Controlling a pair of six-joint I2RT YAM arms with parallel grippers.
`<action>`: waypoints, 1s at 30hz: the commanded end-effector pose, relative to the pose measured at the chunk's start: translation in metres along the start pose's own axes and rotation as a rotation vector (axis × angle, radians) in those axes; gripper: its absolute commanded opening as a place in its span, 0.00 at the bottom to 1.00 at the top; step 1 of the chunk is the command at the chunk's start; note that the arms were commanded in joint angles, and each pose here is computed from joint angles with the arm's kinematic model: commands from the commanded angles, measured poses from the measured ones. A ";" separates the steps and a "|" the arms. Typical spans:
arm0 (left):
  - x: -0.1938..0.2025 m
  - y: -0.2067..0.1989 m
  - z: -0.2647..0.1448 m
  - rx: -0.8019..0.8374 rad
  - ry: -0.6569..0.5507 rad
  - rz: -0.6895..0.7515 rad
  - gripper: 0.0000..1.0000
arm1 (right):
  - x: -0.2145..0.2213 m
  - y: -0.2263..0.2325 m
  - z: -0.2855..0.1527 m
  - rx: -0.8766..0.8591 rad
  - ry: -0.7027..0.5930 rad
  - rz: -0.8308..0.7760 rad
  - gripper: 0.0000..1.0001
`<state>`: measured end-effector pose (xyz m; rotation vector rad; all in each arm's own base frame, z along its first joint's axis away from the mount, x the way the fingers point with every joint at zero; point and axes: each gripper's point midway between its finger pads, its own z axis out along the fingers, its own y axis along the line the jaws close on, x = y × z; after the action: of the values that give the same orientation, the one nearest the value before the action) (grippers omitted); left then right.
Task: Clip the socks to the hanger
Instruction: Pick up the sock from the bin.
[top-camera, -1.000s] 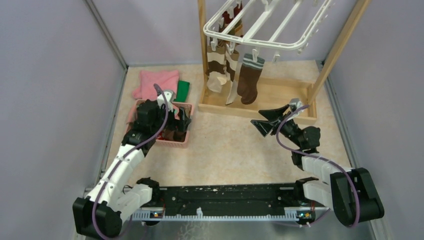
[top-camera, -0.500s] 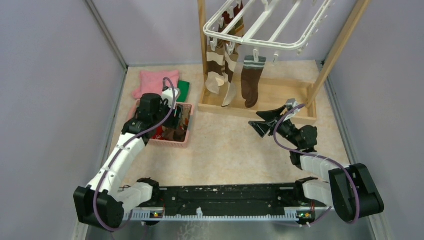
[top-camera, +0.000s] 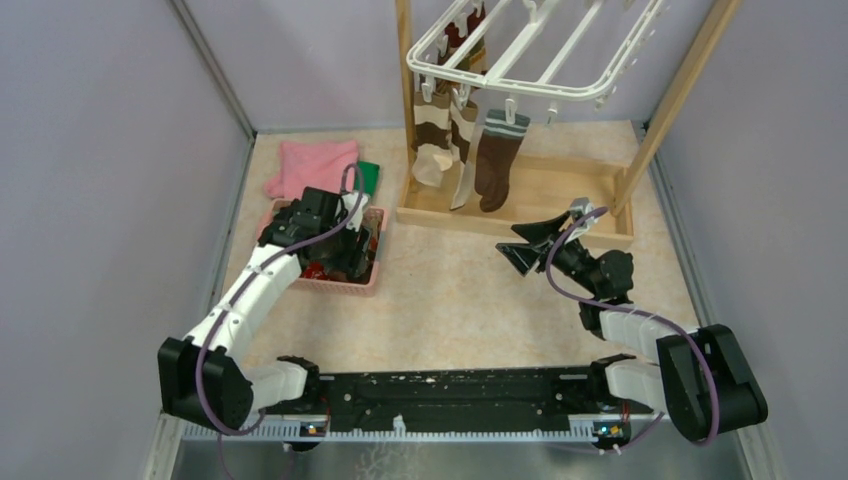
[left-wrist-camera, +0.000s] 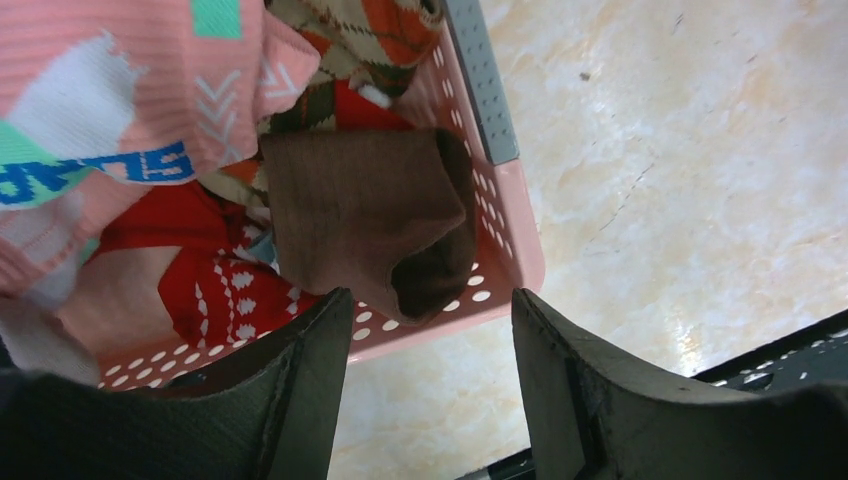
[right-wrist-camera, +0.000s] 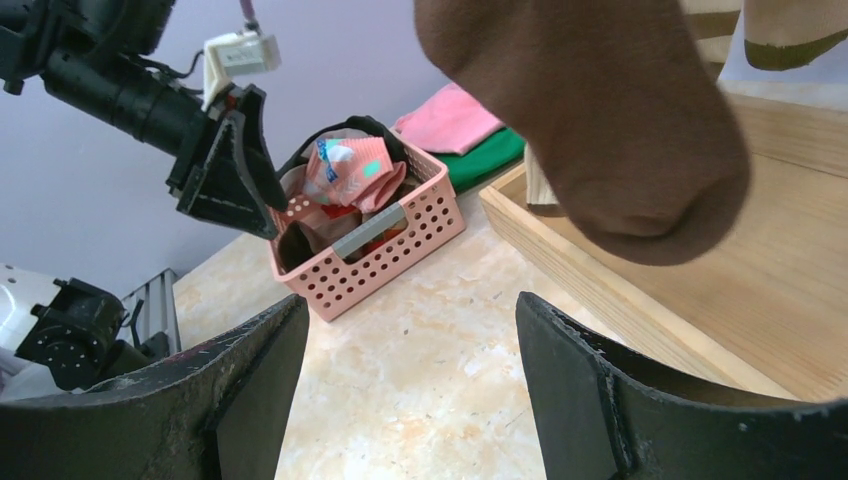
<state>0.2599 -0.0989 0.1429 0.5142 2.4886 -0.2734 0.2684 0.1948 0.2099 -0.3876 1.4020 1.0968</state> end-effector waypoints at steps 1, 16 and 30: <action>0.002 0.012 0.002 -0.101 0.063 0.022 0.66 | -0.016 0.009 0.006 -0.037 -0.040 -0.050 0.75; -0.029 0.039 -0.018 -0.294 -0.029 -0.017 0.00 | -0.018 0.012 0.005 -0.049 -0.041 -0.057 0.75; -0.133 -0.008 -0.169 -0.120 -0.791 -0.013 0.00 | -0.023 0.020 0.004 -0.076 -0.049 -0.064 0.75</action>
<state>0.2721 -0.0729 0.3081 0.2428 1.9100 -0.1213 0.2660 0.1949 0.2138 -0.3955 1.3901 1.0985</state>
